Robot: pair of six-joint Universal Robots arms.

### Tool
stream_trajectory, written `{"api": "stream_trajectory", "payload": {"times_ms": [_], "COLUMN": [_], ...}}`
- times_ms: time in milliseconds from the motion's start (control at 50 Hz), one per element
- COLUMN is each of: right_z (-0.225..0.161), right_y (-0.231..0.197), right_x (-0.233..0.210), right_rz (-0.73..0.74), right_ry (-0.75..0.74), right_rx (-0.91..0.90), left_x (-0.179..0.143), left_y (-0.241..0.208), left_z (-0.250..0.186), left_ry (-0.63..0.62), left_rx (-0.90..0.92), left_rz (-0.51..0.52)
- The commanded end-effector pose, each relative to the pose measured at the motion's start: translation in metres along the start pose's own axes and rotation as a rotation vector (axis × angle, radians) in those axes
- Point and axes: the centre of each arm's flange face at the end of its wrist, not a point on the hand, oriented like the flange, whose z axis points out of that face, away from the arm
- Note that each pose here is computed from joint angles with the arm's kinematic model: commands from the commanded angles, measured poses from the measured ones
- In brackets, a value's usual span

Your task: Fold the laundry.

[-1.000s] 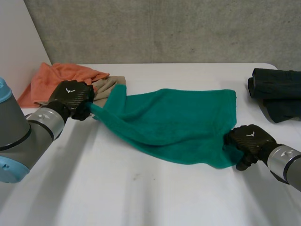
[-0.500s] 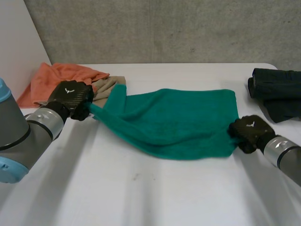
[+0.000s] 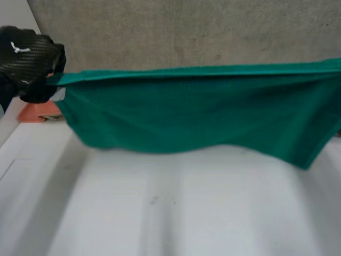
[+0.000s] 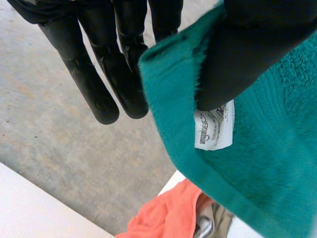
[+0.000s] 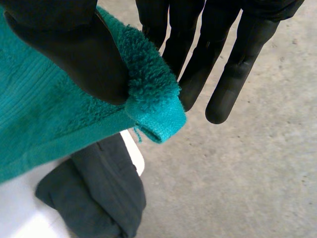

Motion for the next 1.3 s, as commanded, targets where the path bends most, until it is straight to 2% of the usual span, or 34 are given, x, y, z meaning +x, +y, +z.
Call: {"api": "stream_trajectory", "payload": {"times_ms": [20,120,180,200,280,340,400,480,560,760,920,1020,1080,1100,1120,1200,1300], "right_z": [0.018,0.054,0.085,0.091,0.138,0.155,0.158,0.156,0.161,0.166,0.161,0.131,0.11,0.089,0.08,0.019,-0.012], "right_y": [0.006,0.03,0.041,0.042,0.014,-0.019,-0.043,-0.051,-0.037,0.012,0.073,0.097,0.105,0.106,0.106,0.117,0.124], "right_x": [-0.049,-0.084,-0.09,-0.09,-0.072,-0.04,-0.017,-0.01,-0.028,-0.091,-0.153,-0.176,-0.18,-0.178,-0.176,-0.157,-0.146], "right_rz": [0.01,-0.031,-0.038,-0.035,0.026,0.12,0.18,0.199,0.2,0.201,0.204,0.162,0.124,0.086,0.066,-0.129,-0.29], "right_ry": [-0.156,-0.203,-0.175,-0.166,0.052,0.261,0.414,0.462,0.405,0.16,-0.078,-0.229,-0.297,-0.346,-0.362,-0.458,-0.506], "right_rx": [-0.056,-0.189,-0.207,-0.203,0.003,0.234,0.423,0.497,0.451,0.326,0.071,-0.106,-0.184,-0.237,-0.256,-0.381,-0.409], "left_x": [0.022,0.035,0.036,0.032,0.013,-0.021,-0.048,-0.061,-0.051,0.013,0.061,0.083,0.089,0.089,0.094,0.098,0.108], "left_y": [0.049,0.09,0.098,0.095,0.068,0.019,-0.008,-0.021,-0.001,0.082,0.145,0.162,0.16,0.158,0.155,0.15,0.14], "left_z": [0.033,0.082,0.105,0.126,0.171,0.199,0.204,0.203,0.202,0.179,0.142,0.109,0.071,0.061,0.033,-0.019,-0.081], "left_ry": [0.098,0.161,0.158,0.131,0.004,-0.198,-0.349,-0.415,-0.363,-0.179,-0.054,0.025,0.088,0.103,0.16,0.278,0.48], "left_rx": [-0.148,-0.229,-0.213,-0.168,0.023,0.289,0.457,0.567,0.48,0.191,-0.039,-0.156,-0.244,-0.264,-0.333,-0.48,-0.684], "left_rz": [0.074,0.091,0.108,0.124,0.162,0.184,0.117,0.006,-0.032,-0.079,-0.102,-0.032,0.045,0.063,0.103,0.144,0.131]}}
